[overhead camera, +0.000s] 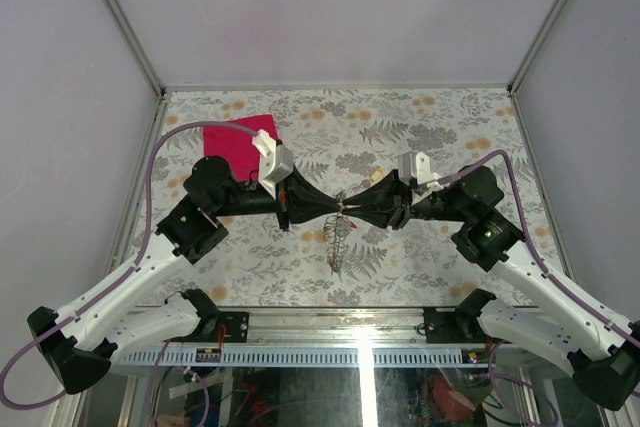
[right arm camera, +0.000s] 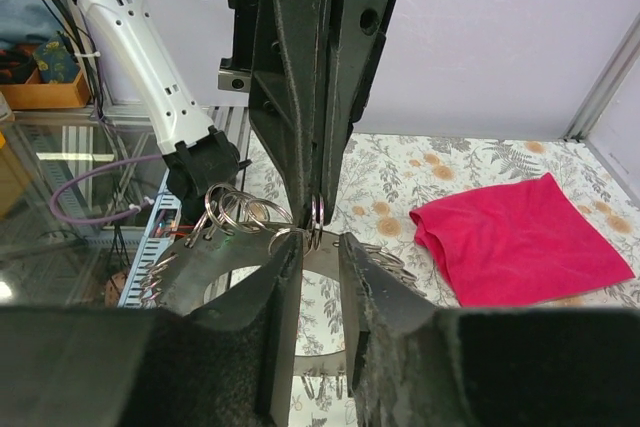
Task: Put the keys on the keyring
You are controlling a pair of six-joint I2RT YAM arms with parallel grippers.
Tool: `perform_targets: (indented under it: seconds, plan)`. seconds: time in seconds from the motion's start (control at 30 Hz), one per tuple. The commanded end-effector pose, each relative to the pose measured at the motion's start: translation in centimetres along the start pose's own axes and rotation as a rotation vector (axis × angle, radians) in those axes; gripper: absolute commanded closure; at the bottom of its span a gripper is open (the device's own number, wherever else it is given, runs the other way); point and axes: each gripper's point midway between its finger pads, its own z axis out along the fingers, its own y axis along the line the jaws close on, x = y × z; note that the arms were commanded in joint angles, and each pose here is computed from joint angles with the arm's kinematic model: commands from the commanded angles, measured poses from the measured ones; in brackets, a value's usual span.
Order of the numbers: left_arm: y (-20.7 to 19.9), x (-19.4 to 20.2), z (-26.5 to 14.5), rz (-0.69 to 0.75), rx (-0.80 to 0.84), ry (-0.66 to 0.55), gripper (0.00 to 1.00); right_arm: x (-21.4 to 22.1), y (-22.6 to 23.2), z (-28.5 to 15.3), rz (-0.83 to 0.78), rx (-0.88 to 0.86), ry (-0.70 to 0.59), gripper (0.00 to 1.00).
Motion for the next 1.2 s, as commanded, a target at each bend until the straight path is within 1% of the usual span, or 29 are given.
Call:
perform_targets:
  seconds: [0.0,0.3,0.37,0.5,0.57,0.67,0.8,0.9,1.03,1.17]
  plan:
    - [-0.3,-2.7,0.0,0.078,0.005,-0.065,1.00,-3.1,0.4,0.5,-0.055,-0.031,-0.072,0.75]
    - [-0.3,-2.7,-0.1,0.081,0.003,-0.067,1.00,-2.5,0.4,0.8,-0.026,-0.051,-0.064,0.80]
    - [-0.3,-2.7,-0.1,0.080,0.001,-0.067,1.00,-2.4,0.4,0.9,-0.021,-0.051,-0.063,0.84]
    - [-0.2,-2.6,-0.2,0.082,-0.003,-0.066,1.00,-2.9,0.2,0.9,-0.024,-0.035,-0.064,0.98]
    - [-0.2,-2.6,-0.2,0.084,-0.009,-0.066,0.98,-3.1,-0.2,0.8,-0.027,-0.014,-0.046,1.00]
    - [0.1,-2.5,-0.4,0.091,-0.032,-0.059,0.84,-2.8,-0.6,0.5,-0.028,0.011,0.028,1.00]
    - [0.7,-2.3,-0.8,0.104,-0.074,-0.051,0.71,-2.2,-0.8,-0.1,-0.040,0.008,0.158,1.00]
    - [1.3,-2.2,-0.9,0.111,-0.113,-0.047,0.67,-1.4,-1.0,-0.7,-0.032,0.011,0.261,1.00]
    - [2.0,-2.3,-1.0,0.102,-0.153,-0.056,0.65,0.2,-1.2,-1.6,0.037,0.029,0.415,1.00]
    - [2.2,-2.2,-0.8,0.093,-0.157,-0.069,0.64,1.6,-1.3,-1.9,0.072,0.064,0.575,1.00]
